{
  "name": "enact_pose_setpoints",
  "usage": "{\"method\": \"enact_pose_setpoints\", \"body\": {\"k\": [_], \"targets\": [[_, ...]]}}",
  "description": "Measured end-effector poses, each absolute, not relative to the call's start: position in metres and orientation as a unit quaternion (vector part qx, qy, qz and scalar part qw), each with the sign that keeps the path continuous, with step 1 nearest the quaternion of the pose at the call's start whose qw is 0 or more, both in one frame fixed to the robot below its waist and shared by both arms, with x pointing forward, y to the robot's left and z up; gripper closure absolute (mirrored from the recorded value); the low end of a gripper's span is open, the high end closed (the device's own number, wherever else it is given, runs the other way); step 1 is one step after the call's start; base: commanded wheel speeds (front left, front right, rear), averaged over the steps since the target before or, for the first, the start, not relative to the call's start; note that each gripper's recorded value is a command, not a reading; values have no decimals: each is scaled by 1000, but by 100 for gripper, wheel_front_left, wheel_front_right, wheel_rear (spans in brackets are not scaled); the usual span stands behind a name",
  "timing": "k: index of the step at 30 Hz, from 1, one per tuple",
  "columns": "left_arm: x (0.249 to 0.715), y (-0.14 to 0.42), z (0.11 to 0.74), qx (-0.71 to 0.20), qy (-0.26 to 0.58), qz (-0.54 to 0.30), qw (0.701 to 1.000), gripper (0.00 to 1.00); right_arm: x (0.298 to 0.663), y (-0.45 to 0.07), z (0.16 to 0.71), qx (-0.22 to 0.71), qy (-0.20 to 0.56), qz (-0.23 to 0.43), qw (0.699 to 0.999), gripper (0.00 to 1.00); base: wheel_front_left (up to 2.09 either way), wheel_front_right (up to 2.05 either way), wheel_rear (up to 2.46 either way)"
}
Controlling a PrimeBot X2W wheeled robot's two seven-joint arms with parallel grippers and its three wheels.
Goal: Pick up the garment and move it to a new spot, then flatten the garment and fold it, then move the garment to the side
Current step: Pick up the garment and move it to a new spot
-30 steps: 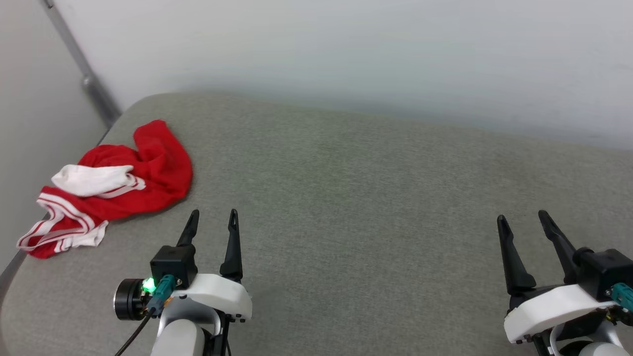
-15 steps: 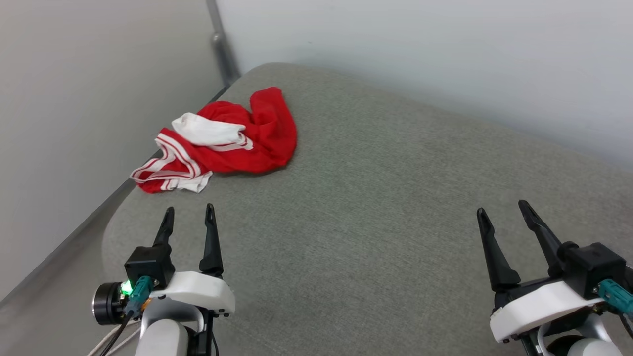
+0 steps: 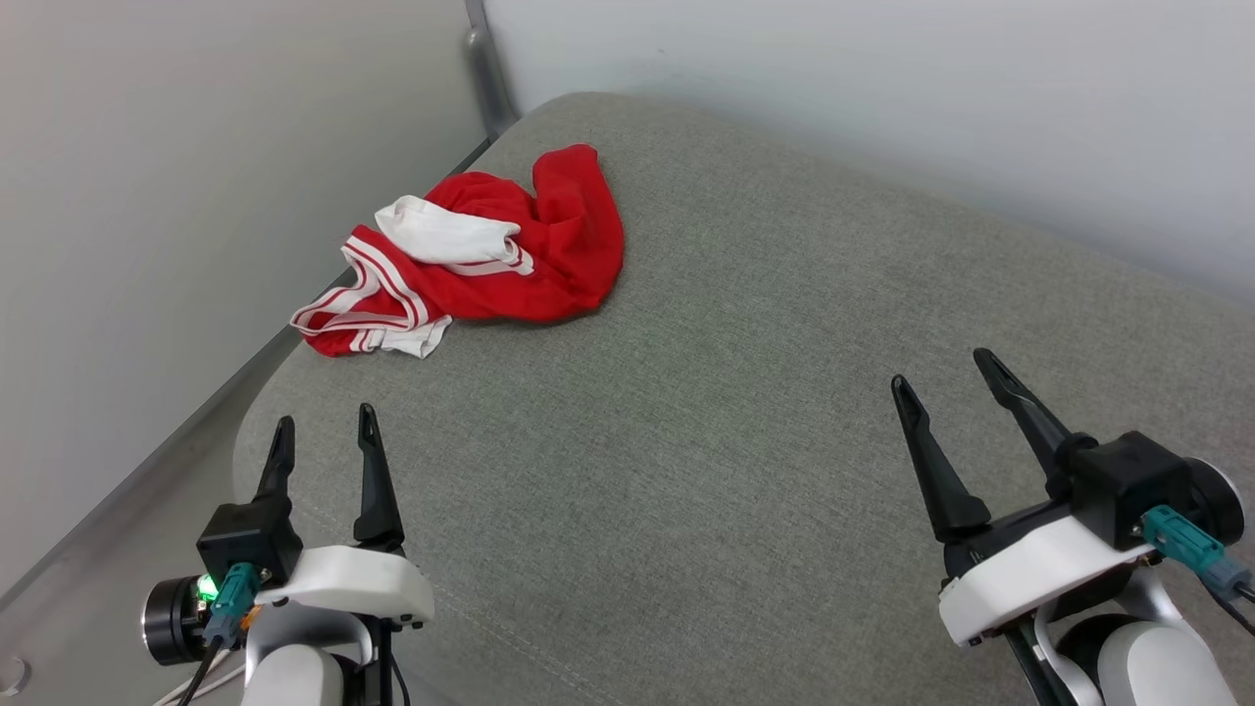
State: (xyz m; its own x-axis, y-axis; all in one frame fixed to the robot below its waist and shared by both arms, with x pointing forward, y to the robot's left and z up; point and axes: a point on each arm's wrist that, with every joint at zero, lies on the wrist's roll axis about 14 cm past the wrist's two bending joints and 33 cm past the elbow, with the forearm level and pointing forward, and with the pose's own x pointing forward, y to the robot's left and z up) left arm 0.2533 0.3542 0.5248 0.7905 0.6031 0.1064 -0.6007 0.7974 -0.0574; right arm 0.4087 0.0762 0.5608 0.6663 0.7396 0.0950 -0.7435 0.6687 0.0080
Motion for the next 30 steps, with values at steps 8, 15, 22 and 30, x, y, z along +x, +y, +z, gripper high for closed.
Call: {"method": "enact_pose_setpoints", "body": {"k": [8, 15, 22, 30], "targets": [[308, 362, 539, -21, -47, 290, 956, 0, 430, 65, 559, 25, -43, 389, 920, 0, 0, 0, 0], [386, 382, 564, -47, 10, 252, 967, 0, 452, 35, 554, 22, -46, 354, 934, 0, 0, 0, 0], [457, 396, 537, -76, 150, 221, 961, 0, 484, -6, 526, 32, -28, 302, 952, 0, 0, 0, 0], [491, 403, 450, -99, 341, 226, 907, 0, 509, -41, 484, 44, -5, 258, 965, 0, 0, 0, 0]]}}
